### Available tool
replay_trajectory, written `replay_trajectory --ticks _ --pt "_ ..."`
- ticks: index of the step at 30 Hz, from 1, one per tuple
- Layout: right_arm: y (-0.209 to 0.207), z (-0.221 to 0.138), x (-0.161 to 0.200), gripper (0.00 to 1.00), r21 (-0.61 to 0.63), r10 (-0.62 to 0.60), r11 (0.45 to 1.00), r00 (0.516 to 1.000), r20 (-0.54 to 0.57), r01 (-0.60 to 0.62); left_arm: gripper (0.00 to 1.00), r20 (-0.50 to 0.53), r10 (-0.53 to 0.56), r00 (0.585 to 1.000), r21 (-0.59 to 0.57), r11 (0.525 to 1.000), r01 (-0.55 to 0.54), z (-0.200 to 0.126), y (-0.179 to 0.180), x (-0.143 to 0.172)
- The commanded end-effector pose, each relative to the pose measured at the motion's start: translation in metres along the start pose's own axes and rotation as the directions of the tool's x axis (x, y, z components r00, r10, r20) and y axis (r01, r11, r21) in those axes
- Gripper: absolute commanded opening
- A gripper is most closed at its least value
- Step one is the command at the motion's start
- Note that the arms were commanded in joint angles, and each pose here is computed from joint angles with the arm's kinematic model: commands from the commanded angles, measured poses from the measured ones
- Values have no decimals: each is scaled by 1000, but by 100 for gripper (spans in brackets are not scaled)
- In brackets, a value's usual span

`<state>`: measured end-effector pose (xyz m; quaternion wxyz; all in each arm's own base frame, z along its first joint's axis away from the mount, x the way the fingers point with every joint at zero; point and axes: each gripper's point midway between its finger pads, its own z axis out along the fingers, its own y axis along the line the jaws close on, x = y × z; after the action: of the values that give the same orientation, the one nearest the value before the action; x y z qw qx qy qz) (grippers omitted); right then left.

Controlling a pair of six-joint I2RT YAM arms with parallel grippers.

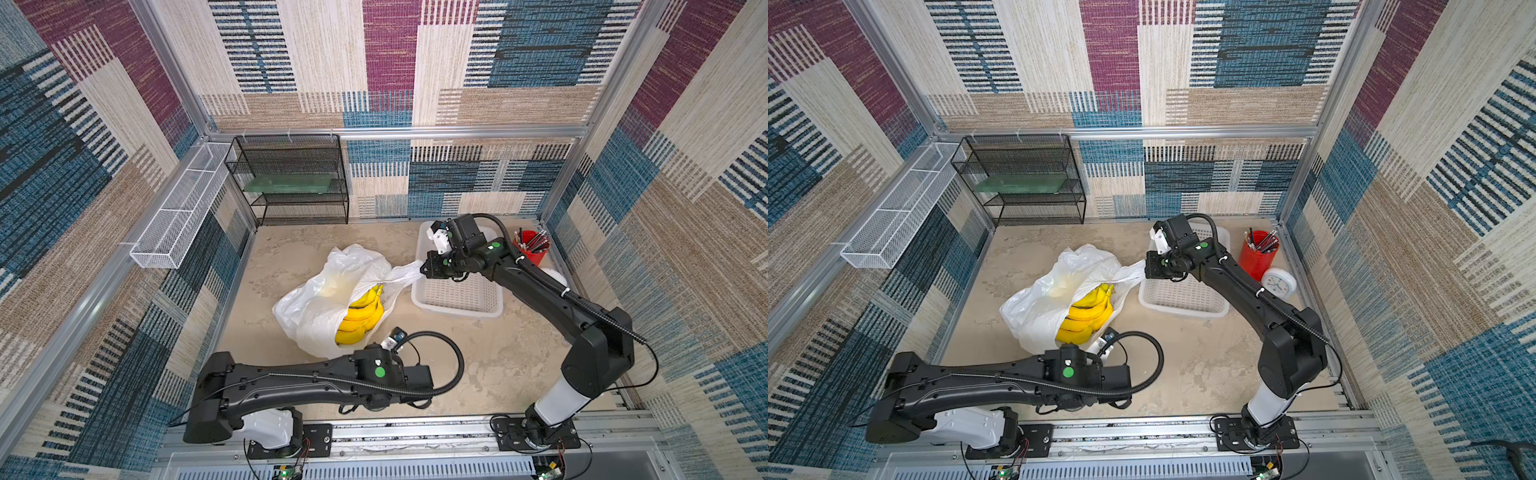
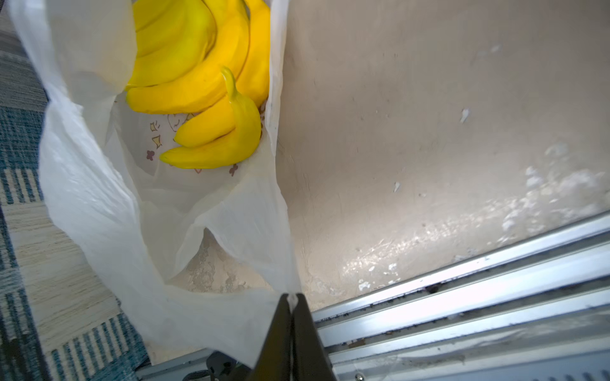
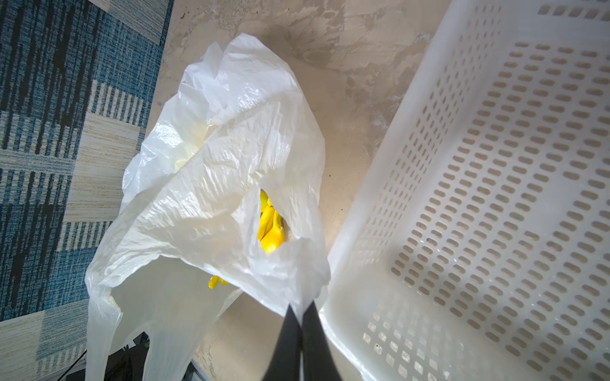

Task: Place the banana into a plastic bag & tie a knot
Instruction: Adjust the plastic bag at the center of the board.

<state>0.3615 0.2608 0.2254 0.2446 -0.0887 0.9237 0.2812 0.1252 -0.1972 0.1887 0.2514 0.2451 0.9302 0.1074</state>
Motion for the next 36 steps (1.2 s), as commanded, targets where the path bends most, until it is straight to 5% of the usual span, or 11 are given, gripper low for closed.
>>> replay_trajectory --ticks 1,6,14,22,29,36 --pt "7 -22 -14 0 15 -3 1000 997 82 1 0 53 -182 982 -39 982 185 -24 58 -10" --pt "19 -52 -12 0 82 -18 997 988 153 6 0 122 -430 895 47 903 428 -57 129 -31" --pt "48 -124 -9 0 119 -50 993 945 322 12 0 182 -507 842 73 861 503 -102 184 -66" --pt "67 -173 14 0 127 -79 991 937 340 38 0 252 -563 787 43 819 572 -137 228 -87" --pt "82 -197 32 0 69 -71 996 952 297 53 0 284 -598 749 86 794 601 -157 245 -100" --pt "66 -201 47 0 84 -21 996 956 291 -4 0 217 -583 783 245 809 535 -144 210 -124"
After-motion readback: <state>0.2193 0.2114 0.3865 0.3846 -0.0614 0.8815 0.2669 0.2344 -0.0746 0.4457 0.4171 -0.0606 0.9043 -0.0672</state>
